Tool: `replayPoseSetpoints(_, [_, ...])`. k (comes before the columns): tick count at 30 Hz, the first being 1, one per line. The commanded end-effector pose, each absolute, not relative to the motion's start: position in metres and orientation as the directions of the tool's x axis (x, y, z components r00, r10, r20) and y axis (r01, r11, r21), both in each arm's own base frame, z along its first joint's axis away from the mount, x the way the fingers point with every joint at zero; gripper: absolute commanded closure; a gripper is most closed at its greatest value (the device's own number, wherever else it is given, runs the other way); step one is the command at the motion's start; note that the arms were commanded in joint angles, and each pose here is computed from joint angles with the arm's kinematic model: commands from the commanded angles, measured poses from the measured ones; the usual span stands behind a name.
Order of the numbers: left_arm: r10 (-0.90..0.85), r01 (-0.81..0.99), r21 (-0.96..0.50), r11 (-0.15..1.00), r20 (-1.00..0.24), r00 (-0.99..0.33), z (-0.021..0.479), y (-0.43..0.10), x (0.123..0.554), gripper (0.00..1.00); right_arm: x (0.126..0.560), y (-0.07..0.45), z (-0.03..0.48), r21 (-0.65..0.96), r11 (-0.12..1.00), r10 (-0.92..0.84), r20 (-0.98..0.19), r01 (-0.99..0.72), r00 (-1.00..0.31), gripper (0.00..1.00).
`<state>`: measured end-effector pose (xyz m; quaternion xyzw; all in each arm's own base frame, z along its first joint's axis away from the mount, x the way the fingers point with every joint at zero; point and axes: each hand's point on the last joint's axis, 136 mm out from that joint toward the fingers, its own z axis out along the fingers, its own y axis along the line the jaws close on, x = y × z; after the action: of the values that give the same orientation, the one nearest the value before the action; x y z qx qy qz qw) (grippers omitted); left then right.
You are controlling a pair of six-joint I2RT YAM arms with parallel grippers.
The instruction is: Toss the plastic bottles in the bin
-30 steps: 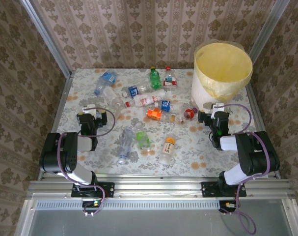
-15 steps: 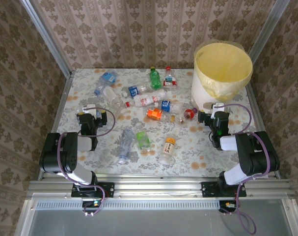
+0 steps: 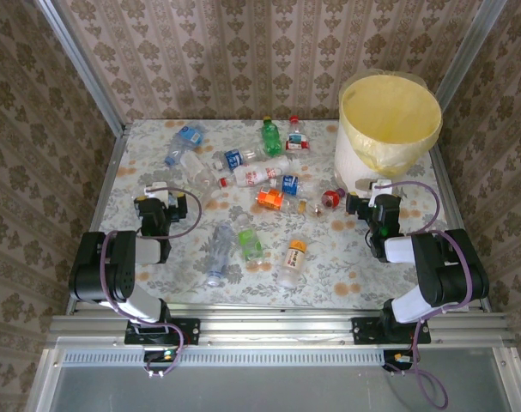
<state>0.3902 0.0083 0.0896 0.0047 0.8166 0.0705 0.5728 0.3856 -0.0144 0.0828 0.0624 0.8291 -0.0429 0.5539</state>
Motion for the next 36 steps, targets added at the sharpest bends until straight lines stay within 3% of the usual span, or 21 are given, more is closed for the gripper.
replayPoseSetpoints(1, [0.115, -0.070, 0.139, 0.988, -0.955, -0.275, 0.104, 0.006, 0.392, 0.00, 0.391, -0.019, 0.110, -0.030, 0.982, 0.027, -0.955, 0.184, -0.296, 0.00])
replayPoseSetpoints(4, [0.171, -0.077, 0.195, 0.978, -0.955, -0.241, 0.120, -0.003, 0.383, 0.00, 0.383, -0.019, 0.131, -0.044, 0.978, 0.018, -0.957, 0.206, -0.289, 0.00])
replayPoseSetpoints(9, [0.269, -0.072, 0.286, 0.955, -0.945, -0.188, 0.160, -0.027, 0.365, 0.00, 0.368, -0.010, 0.141, -0.023, 0.977, 0.062, -0.920, 0.211, -0.386, 0.00])
replayPoseSetpoints(16, [0.214, -0.025, 0.221, 0.975, -0.963, -0.166, 0.194, -0.054, 0.338, 0.00, 0.341, 0.027, 0.183, -0.047, 0.992, 0.010, -0.895, 0.117, -0.446, 0.00])
replayPoseSetpoints(19, [0.183, 0.051, 0.176, 0.983, -0.968, -0.170, 0.208, -0.075, 0.327, 0.00, 0.330, 0.045, 0.199, 0.085, 0.994, 0.106, -0.862, 0.065, -0.495, 0.00])
replayPoseSetpoints(24, [0.211, 0.181, 0.173, 0.968, -0.954, -0.214, 0.218, -0.114, 0.309, 0.00, 0.302, 0.098, 0.185, 0.322, 0.946, 0.217, -0.698, -0.029, -0.682, 0.00])
replayPoseSetpoints(28, [0.242, 0.298, 0.164, 0.940, -0.938, -0.247, 0.219, -0.143, 0.293, 0.00, 0.263, 0.146, 0.153, 0.489, 0.872, 0.236, -0.456, -0.020, -0.858, 0.00])
replayPoseSetpoints(36, [0.190, 0.512, 0.049, 0.857, -0.955, -0.227, 0.237, -0.187, 0.261, 0.00, 0.211, 0.206, 0.119, 0.597, 0.802, 0.238, -0.282, 0.024, -0.929, 0.00])
